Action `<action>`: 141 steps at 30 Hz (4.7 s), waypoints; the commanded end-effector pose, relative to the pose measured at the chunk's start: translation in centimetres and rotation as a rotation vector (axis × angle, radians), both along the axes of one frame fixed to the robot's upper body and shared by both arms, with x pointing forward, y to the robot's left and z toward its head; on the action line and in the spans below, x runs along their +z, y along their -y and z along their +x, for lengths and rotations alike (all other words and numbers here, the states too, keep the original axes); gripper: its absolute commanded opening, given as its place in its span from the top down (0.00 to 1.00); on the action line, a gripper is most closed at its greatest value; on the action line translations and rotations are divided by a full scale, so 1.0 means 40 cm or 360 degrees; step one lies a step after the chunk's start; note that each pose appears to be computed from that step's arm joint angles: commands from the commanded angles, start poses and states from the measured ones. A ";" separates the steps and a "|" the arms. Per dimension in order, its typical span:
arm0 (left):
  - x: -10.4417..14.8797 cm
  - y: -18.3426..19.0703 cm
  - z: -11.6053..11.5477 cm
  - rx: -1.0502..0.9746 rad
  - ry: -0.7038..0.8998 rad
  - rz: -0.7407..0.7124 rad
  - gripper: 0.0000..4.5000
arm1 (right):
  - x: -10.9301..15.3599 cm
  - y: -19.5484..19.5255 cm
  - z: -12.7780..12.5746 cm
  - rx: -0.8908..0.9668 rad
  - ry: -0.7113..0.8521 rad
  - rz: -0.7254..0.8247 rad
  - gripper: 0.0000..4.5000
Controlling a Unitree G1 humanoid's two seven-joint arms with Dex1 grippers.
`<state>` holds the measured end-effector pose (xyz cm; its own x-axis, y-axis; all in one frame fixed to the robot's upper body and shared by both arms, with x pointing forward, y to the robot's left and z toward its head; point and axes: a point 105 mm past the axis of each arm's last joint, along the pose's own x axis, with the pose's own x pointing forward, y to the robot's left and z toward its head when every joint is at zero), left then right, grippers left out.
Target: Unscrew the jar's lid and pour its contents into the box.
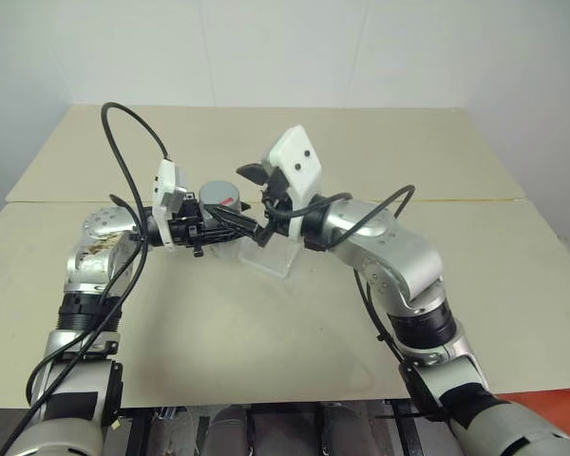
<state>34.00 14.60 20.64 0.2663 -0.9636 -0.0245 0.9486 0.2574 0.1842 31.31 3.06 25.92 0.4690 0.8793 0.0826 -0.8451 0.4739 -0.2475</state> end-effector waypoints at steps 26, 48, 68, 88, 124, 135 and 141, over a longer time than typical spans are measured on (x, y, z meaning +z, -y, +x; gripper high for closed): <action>0.038 -0.002 0.022 0.0035 0.0085 -0.0075 0.57 | 0.075 0.053 -0.036 0.0111 0.0092 0.0175 0.01; 0.038 0.019 0.033 -0.0028 0.0112 -0.0072 0.57 | 0.065 -0.029 0.046 -0.0120 0.0128 0.0083 0.01; 0.044 0.000 0.022 -0.0004 0.0125 -0.0079 0.57 | 0.036 0.034 0.034 -0.0151 0.0118 0.0021 0.01; 0.054 -0.011 0.006 -0.0019 0.0125 -0.0074 0.57 | 0.016 0.067 0.046 -0.0186 0.0100 -0.0023 0.01; 0.045 -0.005 0.014 -0.0055 0.0077 -0.0043 0.57 | 0.082 0.004 -0.007 0.0110 0.0078 0.0088 0.01; 0.043 -0.007 0.008 -0.0068 0.0072 -0.0031 0.57 | 0.080 -0.039 -0.001 0.0154 0.0079 0.0057 0.01; 0.040 -0.011 0.002 -0.0064 0.0070 -0.0029 0.57 | 0.077 -0.060 -0.008 0.0204 0.0080 0.0049 0.01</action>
<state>34.48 14.93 21.21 0.2353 -0.9719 -0.0035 0.9565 0.2310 0.1780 31.83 4.92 27.23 0.3827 0.9205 0.0785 -0.8943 0.3905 -0.2185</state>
